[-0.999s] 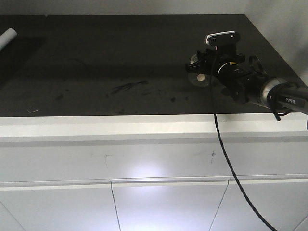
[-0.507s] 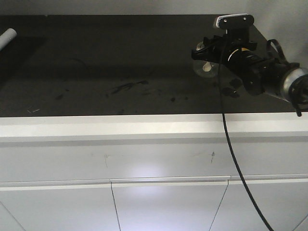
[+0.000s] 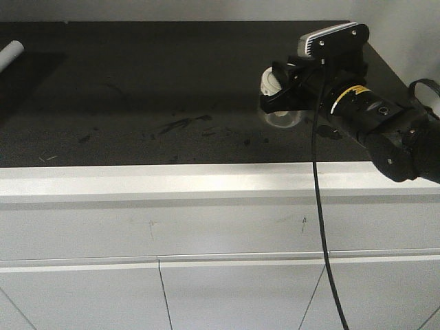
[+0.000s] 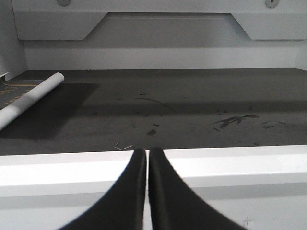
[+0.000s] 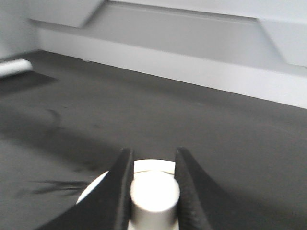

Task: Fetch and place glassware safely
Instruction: 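Lift the jar and pull it out toward the robot with the right gripper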

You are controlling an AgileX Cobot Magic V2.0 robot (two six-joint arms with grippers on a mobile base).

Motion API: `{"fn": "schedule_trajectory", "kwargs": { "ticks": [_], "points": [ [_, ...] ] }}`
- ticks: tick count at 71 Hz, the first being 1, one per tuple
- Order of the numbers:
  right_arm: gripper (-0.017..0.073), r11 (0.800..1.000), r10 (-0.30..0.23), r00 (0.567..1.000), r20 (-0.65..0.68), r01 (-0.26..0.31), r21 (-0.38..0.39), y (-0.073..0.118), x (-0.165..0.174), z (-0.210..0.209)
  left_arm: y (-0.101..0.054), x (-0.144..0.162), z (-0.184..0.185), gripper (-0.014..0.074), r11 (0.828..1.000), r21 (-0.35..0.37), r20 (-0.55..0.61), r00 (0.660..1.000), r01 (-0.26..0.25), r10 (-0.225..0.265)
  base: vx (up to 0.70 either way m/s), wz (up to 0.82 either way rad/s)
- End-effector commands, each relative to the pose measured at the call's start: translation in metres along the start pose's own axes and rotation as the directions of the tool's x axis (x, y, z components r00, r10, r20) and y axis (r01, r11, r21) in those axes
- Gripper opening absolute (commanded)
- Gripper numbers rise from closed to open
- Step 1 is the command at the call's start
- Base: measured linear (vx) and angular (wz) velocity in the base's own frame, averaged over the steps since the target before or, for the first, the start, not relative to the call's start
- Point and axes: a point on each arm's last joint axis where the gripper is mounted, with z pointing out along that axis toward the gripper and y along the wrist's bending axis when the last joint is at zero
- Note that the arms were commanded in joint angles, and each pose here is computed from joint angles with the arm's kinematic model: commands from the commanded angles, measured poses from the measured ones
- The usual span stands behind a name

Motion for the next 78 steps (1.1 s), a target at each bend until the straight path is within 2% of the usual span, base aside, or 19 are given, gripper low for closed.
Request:
{"fn": "schedule_trajectory", "kwargs": {
  "ticks": [1,13,21,24,31,41,67,78],
  "points": [
    [-0.0008,0.999,0.007,0.982,0.19,0.002,-0.049,0.015,-0.041,-0.022,-0.003,-0.016,0.0,-0.0007,0.999,0.038,0.085,0.996,0.014,-0.017,0.0,0.0],
    [-0.0006,0.989,0.03,0.983,0.182,-0.003,-0.146,0.049,-0.038,-0.047,-0.003,-0.016,0.0,-0.0007,0.999,0.038,0.085,0.996,0.014,-0.017,0.0,0.0],
    [-0.0003,0.967,0.12,0.975,0.187,-0.071,-0.246,0.074,-0.035,-0.067,-0.003,-0.016,0.0,-0.0007,0.999,0.038,0.085,0.996,0.014,-0.017,0.0,0.0],
    [-0.0003,0.956,0.133,0.973,0.187,-0.076,-0.285,0.083,-0.033,-0.073,-0.003,-0.016,0.0,-0.0007,0.999,0.038,0.085,0.996,0.014,-0.017,0.0,0.0],
    [-0.0003,0.933,0.109,0.977,0.182,-0.037,-0.357,0.102,-0.029,-0.085,-0.003,-0.016,0.0,-0.0007,0.999,0.038,0.085,0.996,0.014,-0.017,0.0,0.0],
    [-0.0003,0.905,0.111,0.979,0.173,-0.028,-0.425,0.121,-0.025,-0.102,-0.003,-0.016,0.0,-0.0007,0.999,0.038,0.085,0.996,0.014,-0.017,0.0,0.0],
    [-0.0003,0.829,0.12,0.98,0.157,-0.012,-0.558,0.153,-0.006,-0.137,-0.003,-0.016,0.0,-0.0007,0.999,0.038,0.085,0.996,0.014,-0.017,0.0,0.0],
    [-0.0003,0.809,0.107,0.986,0.129,-0.011,-0.587,0.161,0.001,-0.143,-0.003,-0.016,0.0,-0.0007,0.999,0.038,0.085,0.996,0.014,-0.017,0.0,0.0]
  ]
}}
